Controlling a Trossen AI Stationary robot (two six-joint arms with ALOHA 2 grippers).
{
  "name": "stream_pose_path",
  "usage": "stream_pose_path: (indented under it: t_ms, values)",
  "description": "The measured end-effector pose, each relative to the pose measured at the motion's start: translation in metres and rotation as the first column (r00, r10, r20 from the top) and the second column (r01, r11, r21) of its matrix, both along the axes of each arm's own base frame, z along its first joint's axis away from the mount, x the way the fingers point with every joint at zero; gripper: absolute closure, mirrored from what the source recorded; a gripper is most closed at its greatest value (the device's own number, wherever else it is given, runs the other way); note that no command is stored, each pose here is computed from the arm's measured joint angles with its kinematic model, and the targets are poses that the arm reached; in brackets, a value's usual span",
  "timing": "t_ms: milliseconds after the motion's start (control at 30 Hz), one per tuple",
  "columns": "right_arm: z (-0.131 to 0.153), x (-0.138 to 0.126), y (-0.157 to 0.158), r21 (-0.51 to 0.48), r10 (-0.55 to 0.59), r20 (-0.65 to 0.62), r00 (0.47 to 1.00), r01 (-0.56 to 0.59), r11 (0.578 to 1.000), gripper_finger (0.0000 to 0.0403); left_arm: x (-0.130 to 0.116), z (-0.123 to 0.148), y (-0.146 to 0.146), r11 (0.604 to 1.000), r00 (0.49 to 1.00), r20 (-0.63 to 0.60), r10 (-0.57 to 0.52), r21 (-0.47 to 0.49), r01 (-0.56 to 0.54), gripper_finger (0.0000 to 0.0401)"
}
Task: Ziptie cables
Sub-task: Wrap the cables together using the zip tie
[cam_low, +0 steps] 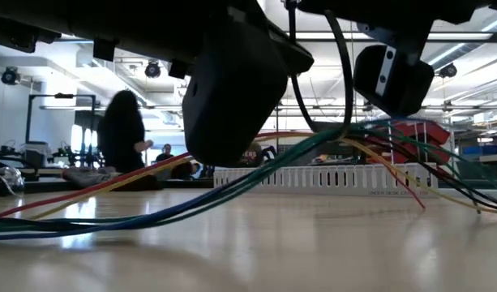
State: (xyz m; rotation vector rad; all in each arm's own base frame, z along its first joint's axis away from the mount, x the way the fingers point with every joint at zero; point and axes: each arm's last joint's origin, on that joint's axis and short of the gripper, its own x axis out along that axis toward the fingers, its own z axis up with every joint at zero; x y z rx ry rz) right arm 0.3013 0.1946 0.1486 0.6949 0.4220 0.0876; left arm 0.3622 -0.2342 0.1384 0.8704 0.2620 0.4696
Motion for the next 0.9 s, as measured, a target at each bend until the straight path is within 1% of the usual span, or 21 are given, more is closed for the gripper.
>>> stream_pose_path:
  t_ms: [200,467,633,900]
  values:
    - [0.001,0.003,-0.003,0.002,-0.009,0.002,1.0,0.009,1.0,0.0403,0.0,0.0,0.0,1.0,1.0,-0.009,0.015,0.021,-0.015,0.0401]
    - [0.001,0.005,-0.006,0.001,-0.018,0.001,1.0,0.018,1.0,0.0403,0.0,0.001,0.0,1.0,1.0,-0.008,0.016,0.023,-0.016,0.0401]
    - [0.001,0.006,-0.009,0.001,-0.027,0.001,1.0,0.027,1.0,0.0403,0.0,0.001,0.0,0.997,0.999,-0.038,0.018,0.077,-0.015,0.0401]
    - [0.001,0.008,-0.011,0.002,-0.03,0.0,1.0,0.03,1.0,0.0403,-0.006,0.001,-0.007,0.992,0.998,-0.068,0.015,0.127,-0.006,0.0401]
